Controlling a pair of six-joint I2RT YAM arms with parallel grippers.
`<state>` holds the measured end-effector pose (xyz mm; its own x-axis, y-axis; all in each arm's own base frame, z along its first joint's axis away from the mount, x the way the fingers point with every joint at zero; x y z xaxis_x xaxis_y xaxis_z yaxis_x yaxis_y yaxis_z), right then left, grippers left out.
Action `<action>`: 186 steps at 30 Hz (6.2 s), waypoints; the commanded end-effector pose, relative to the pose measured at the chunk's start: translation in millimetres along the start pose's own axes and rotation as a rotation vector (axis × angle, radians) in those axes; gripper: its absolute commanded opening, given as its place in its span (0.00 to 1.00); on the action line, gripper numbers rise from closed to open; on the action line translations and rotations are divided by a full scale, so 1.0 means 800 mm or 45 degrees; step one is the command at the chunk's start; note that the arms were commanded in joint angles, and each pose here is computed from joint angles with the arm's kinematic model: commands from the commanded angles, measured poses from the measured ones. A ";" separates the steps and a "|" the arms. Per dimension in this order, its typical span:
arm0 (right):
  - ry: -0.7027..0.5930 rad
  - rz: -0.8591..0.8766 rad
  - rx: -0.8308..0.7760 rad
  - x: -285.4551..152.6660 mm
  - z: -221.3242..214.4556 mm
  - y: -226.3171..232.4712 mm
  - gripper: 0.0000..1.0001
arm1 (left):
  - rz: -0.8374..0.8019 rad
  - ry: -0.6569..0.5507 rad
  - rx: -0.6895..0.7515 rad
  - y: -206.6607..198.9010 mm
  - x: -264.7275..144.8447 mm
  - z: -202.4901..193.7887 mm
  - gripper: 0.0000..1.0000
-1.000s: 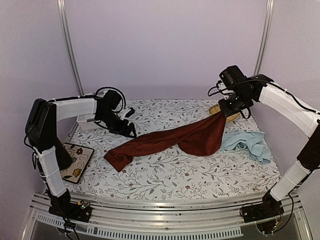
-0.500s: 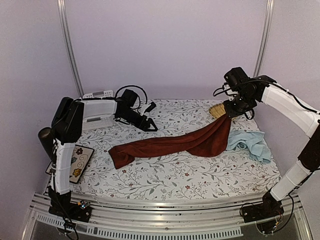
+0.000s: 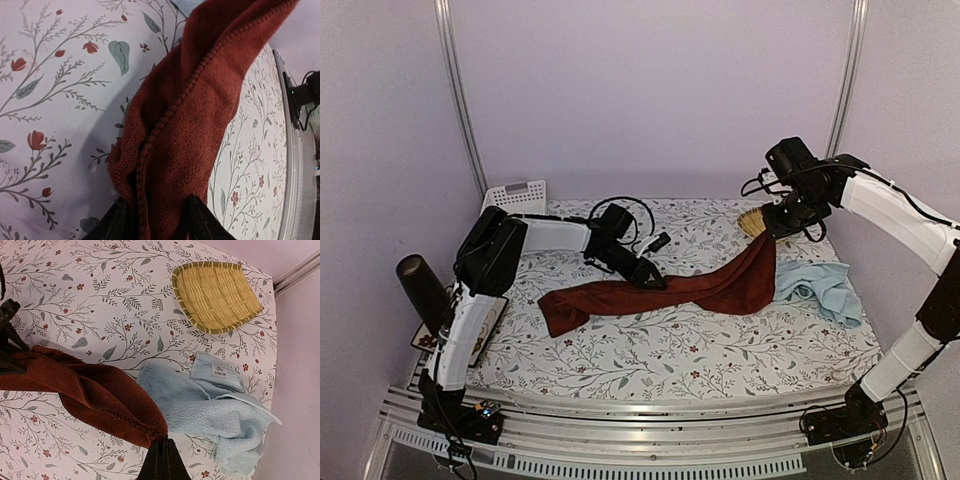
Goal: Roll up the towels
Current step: Adjust the towel at the center of the board, then pick up the towel from the center of the board.
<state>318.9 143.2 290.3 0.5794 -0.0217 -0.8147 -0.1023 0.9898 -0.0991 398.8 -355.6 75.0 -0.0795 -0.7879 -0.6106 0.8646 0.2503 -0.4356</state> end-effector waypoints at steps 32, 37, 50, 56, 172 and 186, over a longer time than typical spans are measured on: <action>-0.011 -0.019 -0.014 0.006 -0.002 0.005 0.02 | -0.052 -0.065 -0.114 0.019 -0.071 -0.038 0.39; -0.011 -0.005 -0.013 0.007 -0.001 0.007 0.02 | -0.042 -0.029 -0.111 0.015 -0.064 -0.049 0.39; -0.008 0.035 -0.005 0.007 0.001 0.011 0.02 | 0.089 0.039 -0.119 0.023 -0.063 -0.063 0.21; -0.016 0.036 -0.007 0.009 0.003 0.012 0.02 | 0.139 0.035 -0.121 0.024 -0.071 -0.056 0.00; -0.101 0.052 0.095 -0.006 0.025 -0.054 0.02 | 1.242 0.225 -0.115 0.004 -0.165 0.062 0.00; -0.408 0.015 0.091 -0.052 0.105 -0.079 0.02 | 1.717 -0.345 -0.172 -0.080 -0.440 0.132 0.00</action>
<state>358.9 102.4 345.2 0.7189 0.0303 -0.6944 -0.0770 0.9964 -0.0363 436.9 -184.4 350.2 0.8283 -0.0563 -0.5574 0.2647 0.9162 0.3009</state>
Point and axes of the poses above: each gripper's point midway between its finger pads, its own x axis out along the fingers, its own y axis along the line the jaws close on, z = x × y, the point moved 8 cm from there along -x, back along the fingers, and after that the axes turned 8 degrees about x, right-handed, at the moved point
